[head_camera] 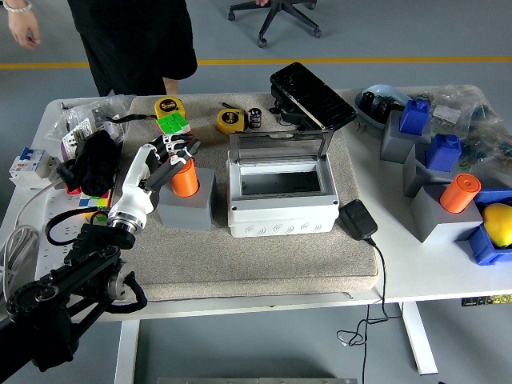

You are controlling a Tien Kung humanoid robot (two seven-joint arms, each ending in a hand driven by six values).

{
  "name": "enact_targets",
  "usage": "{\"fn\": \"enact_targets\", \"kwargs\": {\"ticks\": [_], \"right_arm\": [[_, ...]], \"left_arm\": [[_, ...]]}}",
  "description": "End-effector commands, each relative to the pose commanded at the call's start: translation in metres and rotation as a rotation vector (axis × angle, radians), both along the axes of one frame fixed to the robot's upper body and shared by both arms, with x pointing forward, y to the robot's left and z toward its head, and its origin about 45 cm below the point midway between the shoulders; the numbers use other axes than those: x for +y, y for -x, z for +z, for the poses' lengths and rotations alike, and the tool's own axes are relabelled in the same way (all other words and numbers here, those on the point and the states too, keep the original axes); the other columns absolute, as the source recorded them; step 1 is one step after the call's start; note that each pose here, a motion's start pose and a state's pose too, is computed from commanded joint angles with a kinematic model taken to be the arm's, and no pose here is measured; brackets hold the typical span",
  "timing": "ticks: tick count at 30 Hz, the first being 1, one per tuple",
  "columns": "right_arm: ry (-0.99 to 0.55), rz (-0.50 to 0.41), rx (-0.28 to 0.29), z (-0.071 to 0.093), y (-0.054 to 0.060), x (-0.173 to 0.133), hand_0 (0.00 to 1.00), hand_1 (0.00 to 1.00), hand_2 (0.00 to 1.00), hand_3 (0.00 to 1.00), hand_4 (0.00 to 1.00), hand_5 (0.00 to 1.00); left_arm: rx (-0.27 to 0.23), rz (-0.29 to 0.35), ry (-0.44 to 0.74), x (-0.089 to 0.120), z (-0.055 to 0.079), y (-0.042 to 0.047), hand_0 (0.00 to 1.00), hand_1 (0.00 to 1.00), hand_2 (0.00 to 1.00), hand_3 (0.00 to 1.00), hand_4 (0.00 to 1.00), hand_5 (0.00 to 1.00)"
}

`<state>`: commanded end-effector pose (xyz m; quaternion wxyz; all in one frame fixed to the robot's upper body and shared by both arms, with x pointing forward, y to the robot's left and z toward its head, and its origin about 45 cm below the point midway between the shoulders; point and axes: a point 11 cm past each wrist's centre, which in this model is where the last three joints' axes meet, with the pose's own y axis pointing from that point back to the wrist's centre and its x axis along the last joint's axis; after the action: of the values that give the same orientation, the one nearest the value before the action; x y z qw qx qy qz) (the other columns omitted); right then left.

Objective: Fetch the battery,place it into the box,close the lid of the box

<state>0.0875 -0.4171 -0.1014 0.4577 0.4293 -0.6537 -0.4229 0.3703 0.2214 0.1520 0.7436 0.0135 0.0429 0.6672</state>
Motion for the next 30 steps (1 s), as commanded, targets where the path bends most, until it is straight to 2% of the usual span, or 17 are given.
{"fn": "enact_targets", "kwargs": {"ticks": [2,3,8,9,14,15,20,21,26,27,30], "right_arm": [[0.000,0.000,-0.001,0.000,0.000,0.000,0.574,0.642,0.667,0.583,0.945,0.482],[0.000,0.000,-0.001,0.000,0.000,0.000,0.573,0.641,0.666,0.585,0.946,0.481],[-0.001,-0.001,-0.002,0.000,-0.001,0.000,0.573,0.641,0.666,0.585,0.946,0.481],[-0.001,-0.001,-0.002,0.000,-0.001,0.000,0.573,0.643,0.667,0.585,0.948,0.480],[0.000,0.000,-0.002,0.000,-0.001,0.000,0.573,0.643,0.667,0.585,0.948,0.480],[0.000,0.000,-0.002,0.000,-0.001,0.000,0.573,0.641,0.668,0.586,0.948,0.480],[0.000,-0.003,-0.004,0.000,-0.002,0.000,0.573,0.641,0.668,0.586,0.948,0.480],[0.000,-0.003,-0.004,0.000,-0.002,0.000,0.573,0.642,0.667,0.585,0.950,0.480],[0.001,-0.001,-0.005,0.001,-0.002,-0.001,0.573,0.642,0.667,0.585,0.950,0.480],[0.001,-0.001,-0.005,0.001,-0.002,-0.001,0.573,0.643,0.667,0.585,0.949,0.480],[0.001,-0.002,-0.005,0.001,-0.002,0.000,0.573,0.643,0.667,0.585,0.949,0.480]], "left_arm": [[0.004,-0.004,0.002,-0.002,-0.001,0.0000,0.524,0.581,0.547,0.553,0.998,0.443],[0.007,-0.007,0.005,-0.003,-0.002,0.0001,0.477,0.527,0.504,0.543,0.998,0.439],[0.026,-0.018,0.018,-0.008,-0.007,0.0004,0.477,0.527,0.504,0.543,0.998,0.439],[0.028,-0.020,0.020,-0.009,-0.008,0.0001,0.430,0.497,0.486,0.527,0.998,0.438],[0.037,-0.022,0.035,-0.012,-0.008,-0.0018,0.430,0.497,0.486,0.527,0.998,0.438],[0.038,-0.023,0.037,-0.013,-0.008,-0.0023,0.354,0.458,0.442,0.504,0.998,0.437],[0.047,-0.031,0.042,-0.018,-0.010,-0.0031,0.354,0.458,0.442,0.504,0.998,0.437],[0.049,-0.032,0.043,-0.018,-0.010,-0.0032,0.285,0.392,0.396,0.466,0.998,0.435],[0.062,-0.026,0.050,-0.019,-0.013,-0.0043,0.285,0.392,0.396,0.466,0.998,0.435],[0.062,-0.025,0.050,-0.020,-0.014,-0.0045,0.250,0.288,0.296,0.405,0.998,0.428],[0.062,-0.018,0.051,-0.020,-0.014,-0.0053,0.250,0.288,0.296,0.405,0.998,0.428]]}}
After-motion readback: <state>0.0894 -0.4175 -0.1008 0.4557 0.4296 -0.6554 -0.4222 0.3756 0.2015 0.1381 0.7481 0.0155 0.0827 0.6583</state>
